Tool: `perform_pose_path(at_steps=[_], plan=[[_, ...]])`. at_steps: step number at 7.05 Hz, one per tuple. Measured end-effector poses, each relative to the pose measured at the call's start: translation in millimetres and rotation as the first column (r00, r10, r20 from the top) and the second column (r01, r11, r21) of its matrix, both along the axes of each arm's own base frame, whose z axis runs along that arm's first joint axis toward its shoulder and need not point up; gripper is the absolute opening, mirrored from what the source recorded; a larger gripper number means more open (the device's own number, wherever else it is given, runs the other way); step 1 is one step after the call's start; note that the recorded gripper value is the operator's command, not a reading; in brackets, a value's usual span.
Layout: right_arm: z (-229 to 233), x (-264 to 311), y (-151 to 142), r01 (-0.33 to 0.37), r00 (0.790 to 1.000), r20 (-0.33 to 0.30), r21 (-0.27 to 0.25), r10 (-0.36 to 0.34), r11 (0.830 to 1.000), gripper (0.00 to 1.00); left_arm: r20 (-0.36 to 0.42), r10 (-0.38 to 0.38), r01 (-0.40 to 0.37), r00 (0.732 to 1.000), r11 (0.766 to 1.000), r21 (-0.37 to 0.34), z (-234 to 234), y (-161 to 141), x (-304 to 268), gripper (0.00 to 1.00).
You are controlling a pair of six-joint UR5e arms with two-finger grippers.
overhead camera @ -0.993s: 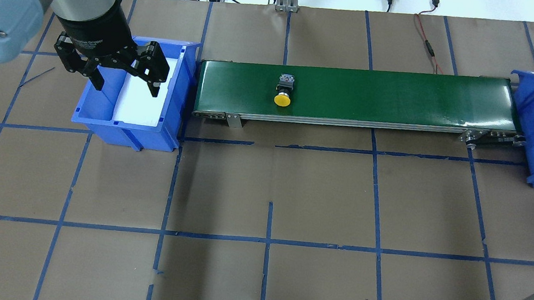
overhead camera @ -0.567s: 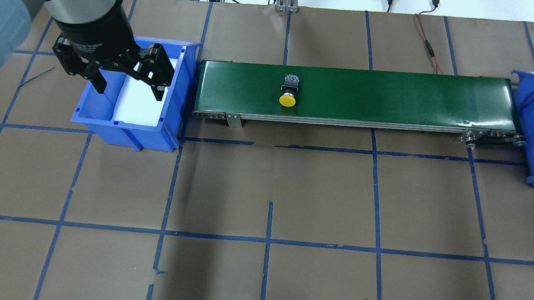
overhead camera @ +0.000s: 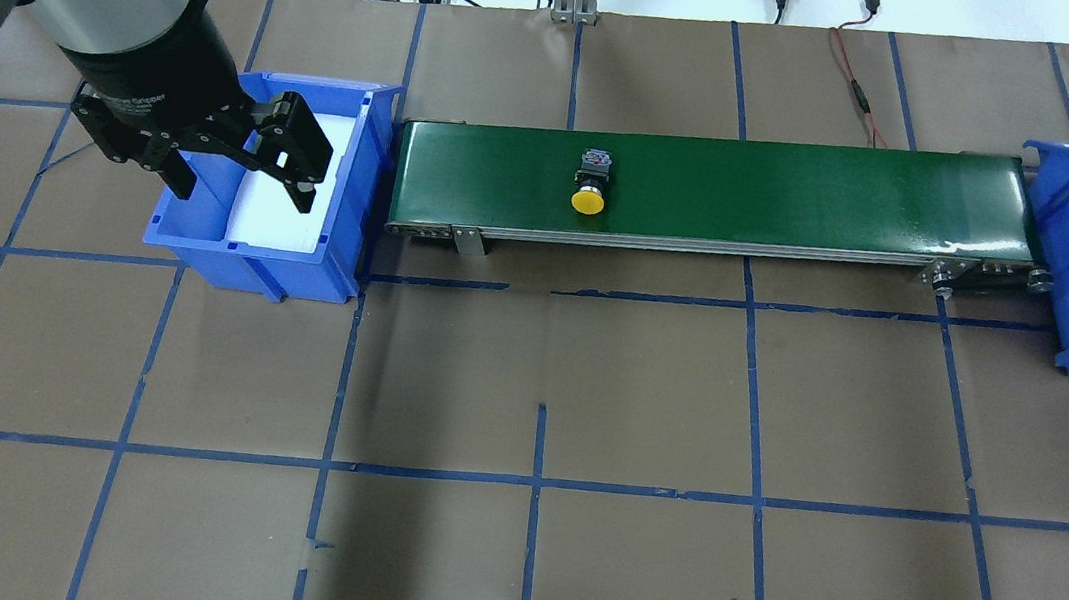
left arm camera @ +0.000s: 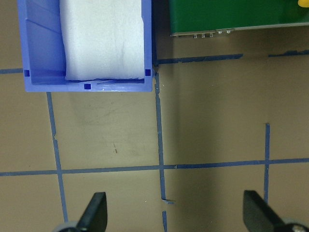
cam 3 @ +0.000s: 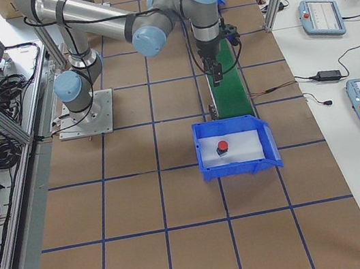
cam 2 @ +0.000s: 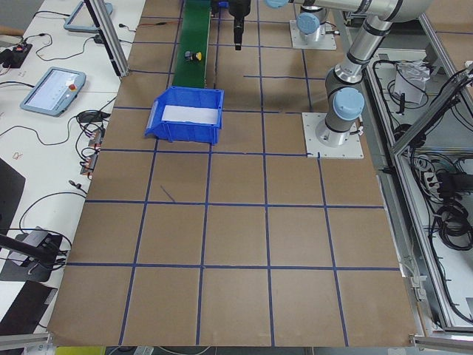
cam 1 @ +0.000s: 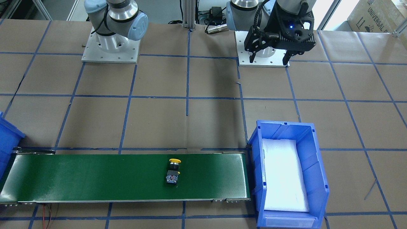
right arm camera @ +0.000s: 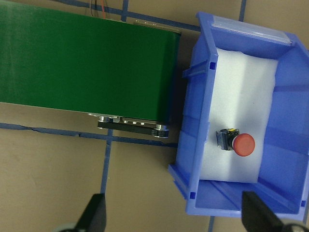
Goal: Transport two buttons from left to right
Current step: 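Move the right gripper back over the yellow button on the belt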
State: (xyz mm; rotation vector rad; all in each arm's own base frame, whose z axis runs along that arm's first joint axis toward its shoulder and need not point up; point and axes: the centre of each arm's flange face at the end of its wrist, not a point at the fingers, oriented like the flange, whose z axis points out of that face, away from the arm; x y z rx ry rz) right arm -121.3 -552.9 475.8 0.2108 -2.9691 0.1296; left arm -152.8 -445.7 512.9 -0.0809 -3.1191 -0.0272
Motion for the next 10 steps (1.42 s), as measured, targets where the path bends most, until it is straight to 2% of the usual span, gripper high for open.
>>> perform_pose_path(at_steps=[2,4,5,7,10], plan=[[6,82,2,0.081,0.996,0.021,0.011,-0.081,0.997,1.0,-0.001,0.019,-0.019,1.0,0.999,-0.029,-12,-22,13,1.0],[17,187,16,0.113,0.993,0.039,-0.006,-0.113,0.994,1.0,0.002,0.092,-0.092,0.996,0.995,0.025,-21,-30,52,1.0],[19,227,25,0.103,0.993,0.053,-0.016,-0.102,0.995,1.0,0.003,0.104,-0.104,0.995,0.994,0.043,-20,-29,58,1.0],[15,270,34,0.098,0.991,0.093,-0.012,-0.097,0.995,1.0,0.002,0.104,-0.104,0.995,0.994,0.042,-19,-28,59,1.0],[5,283,34,0.097,0.988,0.117,0.005,-0.097,0.995,1.0,0.013,0.091,-0.091,0.996,0.995,0.033,-20,-28,56,1.0]])
